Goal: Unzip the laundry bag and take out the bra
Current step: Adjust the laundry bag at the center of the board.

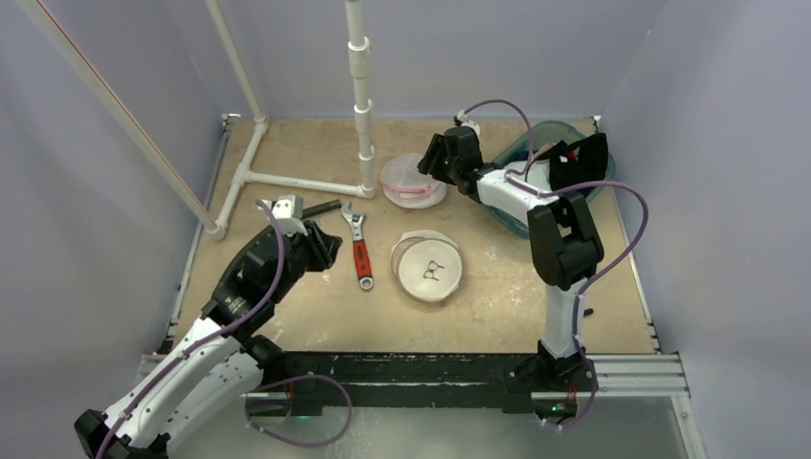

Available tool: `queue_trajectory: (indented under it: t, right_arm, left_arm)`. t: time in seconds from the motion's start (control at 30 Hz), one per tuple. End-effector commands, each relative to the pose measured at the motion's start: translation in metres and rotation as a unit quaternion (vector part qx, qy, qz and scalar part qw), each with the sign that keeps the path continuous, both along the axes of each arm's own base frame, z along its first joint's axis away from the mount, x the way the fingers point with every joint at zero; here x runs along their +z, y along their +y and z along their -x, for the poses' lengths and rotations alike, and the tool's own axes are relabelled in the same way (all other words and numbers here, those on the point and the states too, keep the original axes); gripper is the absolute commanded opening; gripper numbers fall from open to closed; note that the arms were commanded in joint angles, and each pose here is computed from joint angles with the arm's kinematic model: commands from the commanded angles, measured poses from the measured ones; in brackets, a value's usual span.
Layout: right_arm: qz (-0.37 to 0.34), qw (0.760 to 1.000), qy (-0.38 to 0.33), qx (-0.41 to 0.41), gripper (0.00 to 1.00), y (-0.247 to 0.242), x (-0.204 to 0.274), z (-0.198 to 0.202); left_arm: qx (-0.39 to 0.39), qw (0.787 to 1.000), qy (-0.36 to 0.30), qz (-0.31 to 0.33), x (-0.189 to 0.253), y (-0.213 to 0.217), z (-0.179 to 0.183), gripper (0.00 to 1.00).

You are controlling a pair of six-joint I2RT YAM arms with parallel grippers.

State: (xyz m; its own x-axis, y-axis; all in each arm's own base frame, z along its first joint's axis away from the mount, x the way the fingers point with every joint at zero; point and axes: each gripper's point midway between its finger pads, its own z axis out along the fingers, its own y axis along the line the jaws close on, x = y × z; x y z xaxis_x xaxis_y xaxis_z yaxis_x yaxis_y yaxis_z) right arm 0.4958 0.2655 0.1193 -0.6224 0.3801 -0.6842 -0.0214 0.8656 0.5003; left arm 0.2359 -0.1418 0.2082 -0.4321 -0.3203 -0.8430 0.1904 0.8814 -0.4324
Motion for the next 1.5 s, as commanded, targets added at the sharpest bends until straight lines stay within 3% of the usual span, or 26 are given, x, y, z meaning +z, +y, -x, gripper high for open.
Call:
queue_trajectory:
  t: [0.0,0.5,0.6,0.97,1.27,1.47]
  right_arm:
    - [-0.022,0.999,0.023,-0.005,0.60,0.009,-0.001,0.002]
    - [-0.016,0.997,0.082,0.001,0.55,0.009,-0.057,0.015]
    - [-0.015,0.996,0.087,0.003,0.46,0.008,-0.062,0.018]
    - [-0.009,0.998,0.068,0.010,0.00,0.001,-0.054,0.029]
    - [-0.012,0.998,-0.043,0.047,0.00,-0.007,-0.008,0.041]
    - [0.000,0.996,-0.047,0.082,0.00,-0.010,-0.015,0.062]
  left_arm:
    - [-0.004,1.000,-0.005,0.017,0.004,-0.005,-0.003,0.30]
    - [-0.013,1.000,0.004,0.023,-0.003,-0.009,0.000,0.30]
    - [-0.014,1.000,0.006,0.022,-0.004,-0.009,0.000,0.30]
    - [-0.011,1.000,0.007,0.023,-0.004,-0.007,0.002,0.29]
    - [-0.010,0.999,0.012,0.032,-0.008,-0.008,0.003,0.29]
    - [-0.012,0.999,0.021,0.039,-0.015,-0.012,0.002,0.30]
